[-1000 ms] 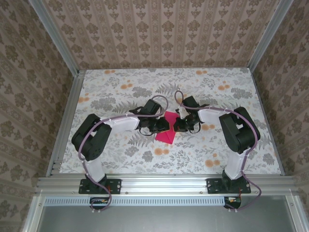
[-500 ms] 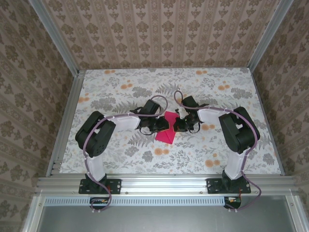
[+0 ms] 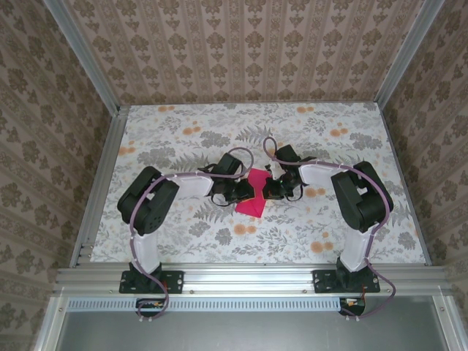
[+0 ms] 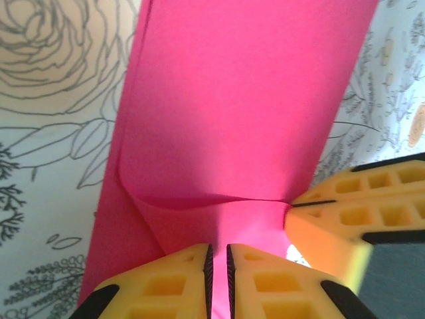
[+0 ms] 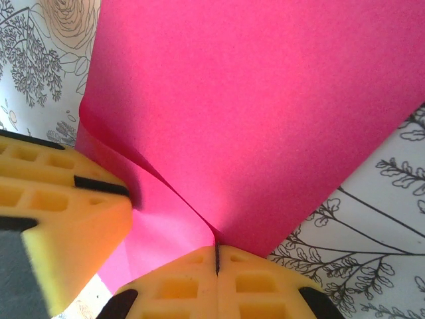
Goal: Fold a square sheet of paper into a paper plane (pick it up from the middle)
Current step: Fold the triangle a second time at the center of the table.
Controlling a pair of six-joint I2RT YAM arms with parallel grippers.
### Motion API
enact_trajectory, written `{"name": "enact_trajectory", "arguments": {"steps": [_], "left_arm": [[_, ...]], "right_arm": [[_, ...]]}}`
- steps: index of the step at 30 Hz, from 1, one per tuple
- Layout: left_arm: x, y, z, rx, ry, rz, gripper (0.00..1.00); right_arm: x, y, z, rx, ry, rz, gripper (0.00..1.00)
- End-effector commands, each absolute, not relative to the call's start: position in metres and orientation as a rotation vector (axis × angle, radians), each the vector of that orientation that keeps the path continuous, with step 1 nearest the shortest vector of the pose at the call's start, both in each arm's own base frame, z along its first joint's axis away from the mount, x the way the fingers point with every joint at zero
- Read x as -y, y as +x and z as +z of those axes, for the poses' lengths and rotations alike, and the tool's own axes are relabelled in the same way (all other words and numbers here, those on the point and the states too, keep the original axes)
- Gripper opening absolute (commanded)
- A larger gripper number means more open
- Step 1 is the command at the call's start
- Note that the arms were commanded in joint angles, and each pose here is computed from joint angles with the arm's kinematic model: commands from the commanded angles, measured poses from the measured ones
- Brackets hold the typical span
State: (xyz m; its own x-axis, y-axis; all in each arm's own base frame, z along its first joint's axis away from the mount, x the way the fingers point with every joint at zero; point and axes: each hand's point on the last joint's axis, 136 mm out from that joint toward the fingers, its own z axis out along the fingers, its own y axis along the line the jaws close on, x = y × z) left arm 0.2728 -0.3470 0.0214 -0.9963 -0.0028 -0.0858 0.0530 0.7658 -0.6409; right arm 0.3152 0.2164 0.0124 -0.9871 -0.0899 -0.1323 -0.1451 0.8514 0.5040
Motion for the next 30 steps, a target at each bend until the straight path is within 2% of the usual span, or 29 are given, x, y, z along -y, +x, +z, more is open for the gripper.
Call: {"name": "enact_trajectory", "arguments": {"steps": [1, 8, 10, 15, 18, 26, 30], "left_arm": [[0.334, 0.266, 0.0, -2.971, -0.042, -0.962, 0.17], [0.32, 0.258, -0.015, -3.082, -0.112, -0.814, 0.16], [0.313, 0.254, -0.02, -3.119, -0.136, -0.754, 0.15], [0.308, 0.247, -0.028, -3.164, -0.174, -0.692, 0.14], [0.306, 0.247, -0.03, -3.172, -0.185, -0.677, 0.14], [0.307, 0.246, -0.031, -3.174, -0.183, -0.675, 0.14], [0.307, 0.246, -0.031, -3.176, -0.184, -0.677, 0.14]], "right_arm": [[-0.196, 0.307, -0.012, -3.017, -0.163, 0.628, 0.04], [-0.199, 0.311, -0.004, -3.003, -0.152, 0.645, 0.05], [-0.202, 0.315, 0.007, -2.979, -0.137, 0.669, 0.09], [-0.202, 0.323, 0.047, -2.873, -0.096, 0.695, 0.28], [-0.197, 0.317, 0.062, -2.823, -0.078, 0.692, 0.31], [-0.221, 0.275, 0.066, -2.84, -0.117, 0.851, 0.17], [-0.243, 0.259, 0.061, -2.857, -0.186, 0.904, 0.14]]}}
